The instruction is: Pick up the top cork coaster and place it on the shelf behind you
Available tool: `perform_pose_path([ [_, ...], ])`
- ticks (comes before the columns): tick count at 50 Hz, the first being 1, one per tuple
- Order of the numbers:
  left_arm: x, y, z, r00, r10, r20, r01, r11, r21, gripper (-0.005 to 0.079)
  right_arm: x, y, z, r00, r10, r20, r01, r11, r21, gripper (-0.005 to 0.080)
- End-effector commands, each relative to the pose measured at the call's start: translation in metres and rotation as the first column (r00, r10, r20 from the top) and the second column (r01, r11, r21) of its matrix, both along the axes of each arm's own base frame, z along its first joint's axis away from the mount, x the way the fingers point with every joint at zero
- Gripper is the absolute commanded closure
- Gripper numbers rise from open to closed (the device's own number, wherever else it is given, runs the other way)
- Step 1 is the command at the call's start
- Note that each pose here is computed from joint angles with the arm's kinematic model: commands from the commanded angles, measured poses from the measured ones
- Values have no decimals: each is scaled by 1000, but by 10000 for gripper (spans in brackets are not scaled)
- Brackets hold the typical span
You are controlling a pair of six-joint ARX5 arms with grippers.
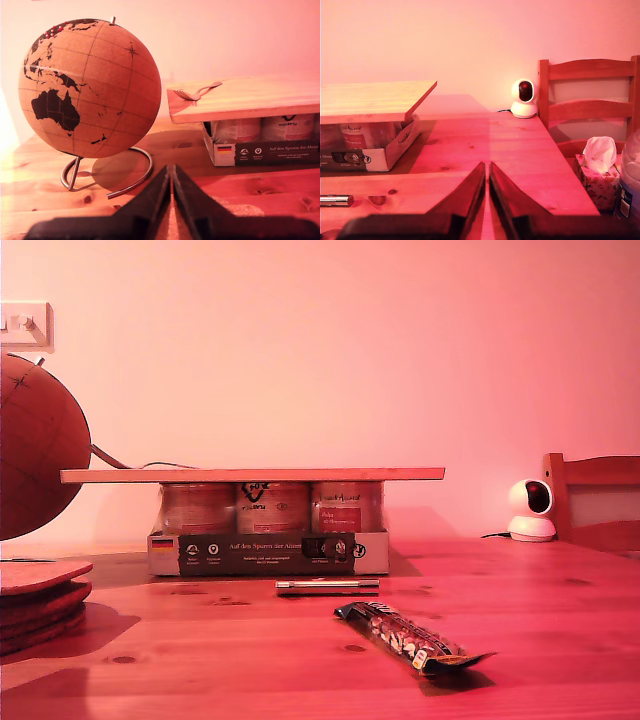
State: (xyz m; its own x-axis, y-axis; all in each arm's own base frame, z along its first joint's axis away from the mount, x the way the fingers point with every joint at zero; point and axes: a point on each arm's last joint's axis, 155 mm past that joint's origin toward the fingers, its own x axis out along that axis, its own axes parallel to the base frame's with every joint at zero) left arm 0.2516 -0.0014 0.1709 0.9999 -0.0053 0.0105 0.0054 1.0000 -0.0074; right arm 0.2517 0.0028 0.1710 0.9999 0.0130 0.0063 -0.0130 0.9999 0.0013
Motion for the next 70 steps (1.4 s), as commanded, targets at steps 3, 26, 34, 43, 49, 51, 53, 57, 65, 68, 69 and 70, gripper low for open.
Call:
perform_pose_path([
  [3,-2,-16,-16,992,-105,-63,106,994,-1,736,-4,34,3,986,169,3,-168,977,131,764],
  [26,-4,-27,-10,986,-163,-40,159,983,-88,737,-7,41,19,977,205,52,-210,970,125,764],
  [34,-8,-45,3,965,-262,8,258,946,-197,758,-13,56,31,955,286,80,-295,941,163,764],
  [43,-19,-76,8,908,-420,16,415,890,-192,765,-18,70,34,934,348,83,-357,920,161,764],
  [49,-25,-89,9,881,-473,12,467,863,-192,765,-20,76,31,925,373,72,-380,911,163,765],
  [51,-28,-95,10,864,-504,11,496,846,-193,765,-20,78,30,922,380,68,-386,908,164,764],
  [53,-32,-103,12,843,-539,9,530,826,-194,765,-21,79,30,920,386,65,-391,905,165,764],
  [57,-41,-115,12,802,-597,-19,581,787,-209,765,-21,82,29,917,395,61,-400,902,166,764],
  [65,-48,-126,7,762,-634,-134,609,771,-185,764,-22,83,28,914,402,57,-405,899,167,764],
  [68,-47,-127,9,759,-631,-161,608,775,-170,764,-22,83,27,914,402,54,-405,899,168,764],
  [69,-47,-127,9,758,-629,-171,608,777,-165,764,-22,83,27,914,402,54,-405,899,168,764],
  [70,-46,-127,7,757,-626,-189,602,780,-173,763,-22,83,27,914,402,53,-405,899,168,764],
])
